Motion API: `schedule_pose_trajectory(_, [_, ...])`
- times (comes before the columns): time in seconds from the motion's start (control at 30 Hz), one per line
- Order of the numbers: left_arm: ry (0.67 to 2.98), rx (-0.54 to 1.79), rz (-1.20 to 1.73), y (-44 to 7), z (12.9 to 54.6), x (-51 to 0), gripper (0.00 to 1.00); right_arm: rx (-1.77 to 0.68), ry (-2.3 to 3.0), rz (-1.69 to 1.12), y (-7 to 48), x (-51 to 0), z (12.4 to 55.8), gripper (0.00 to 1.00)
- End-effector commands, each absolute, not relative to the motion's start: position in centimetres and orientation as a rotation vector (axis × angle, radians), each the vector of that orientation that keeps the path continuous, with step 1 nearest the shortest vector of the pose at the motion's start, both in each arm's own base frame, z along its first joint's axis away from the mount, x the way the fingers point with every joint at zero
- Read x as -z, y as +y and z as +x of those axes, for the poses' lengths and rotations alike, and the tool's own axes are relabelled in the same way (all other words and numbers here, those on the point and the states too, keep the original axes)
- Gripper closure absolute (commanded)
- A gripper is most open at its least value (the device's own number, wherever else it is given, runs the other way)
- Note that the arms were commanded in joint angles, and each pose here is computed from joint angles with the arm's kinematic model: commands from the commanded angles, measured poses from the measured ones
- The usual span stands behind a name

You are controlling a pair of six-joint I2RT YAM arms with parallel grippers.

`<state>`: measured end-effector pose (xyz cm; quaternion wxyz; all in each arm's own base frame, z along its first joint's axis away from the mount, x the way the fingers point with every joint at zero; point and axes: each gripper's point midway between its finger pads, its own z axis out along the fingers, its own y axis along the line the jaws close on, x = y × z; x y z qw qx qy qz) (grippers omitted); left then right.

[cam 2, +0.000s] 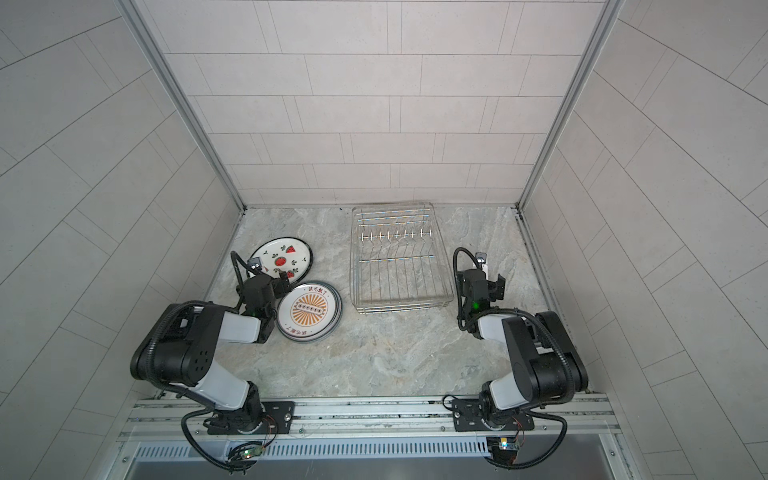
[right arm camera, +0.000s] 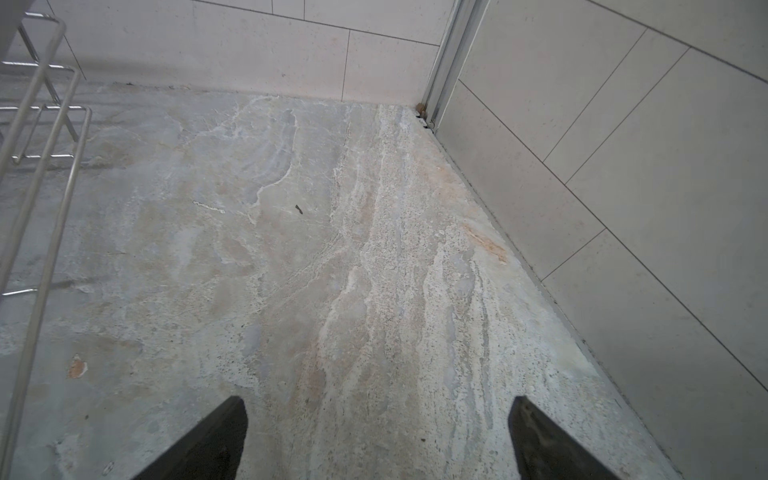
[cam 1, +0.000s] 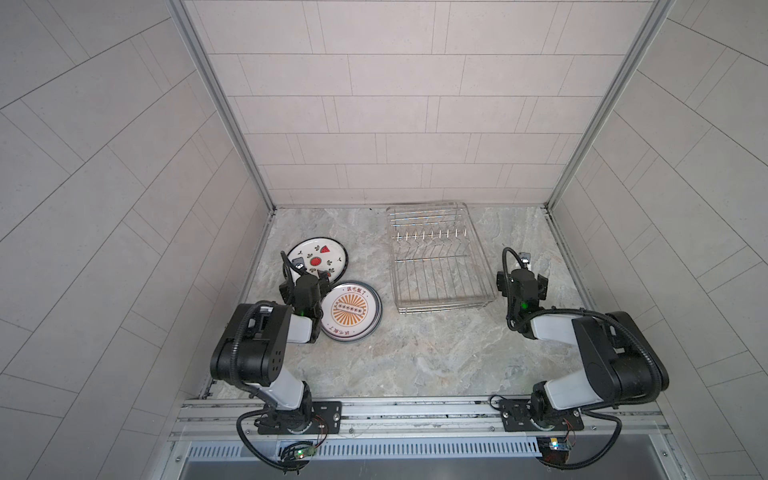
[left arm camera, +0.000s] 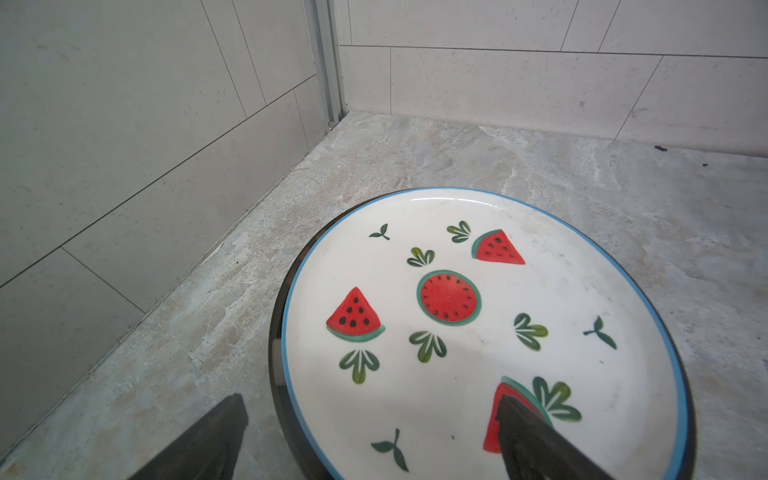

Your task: Unload the plates from the dish rack

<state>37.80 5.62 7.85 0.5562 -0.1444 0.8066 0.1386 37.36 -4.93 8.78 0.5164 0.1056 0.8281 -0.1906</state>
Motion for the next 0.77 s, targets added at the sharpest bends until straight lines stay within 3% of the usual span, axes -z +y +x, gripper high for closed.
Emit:
schedule_pose_trajectory(0.0, [1.877,-0.324,-0.307,5.15,38.86,-8.95,0.0,0.453,1.958,0.251,-5.01,-9.7,38.21,0.0])
schedule_pose_trajectory(0.73, [1.878,-0.332,-0.306,5.09,38.88,-9.04,0.0,0.409,1.967,0.242,-4.98,-9.37,38.27,0.0])
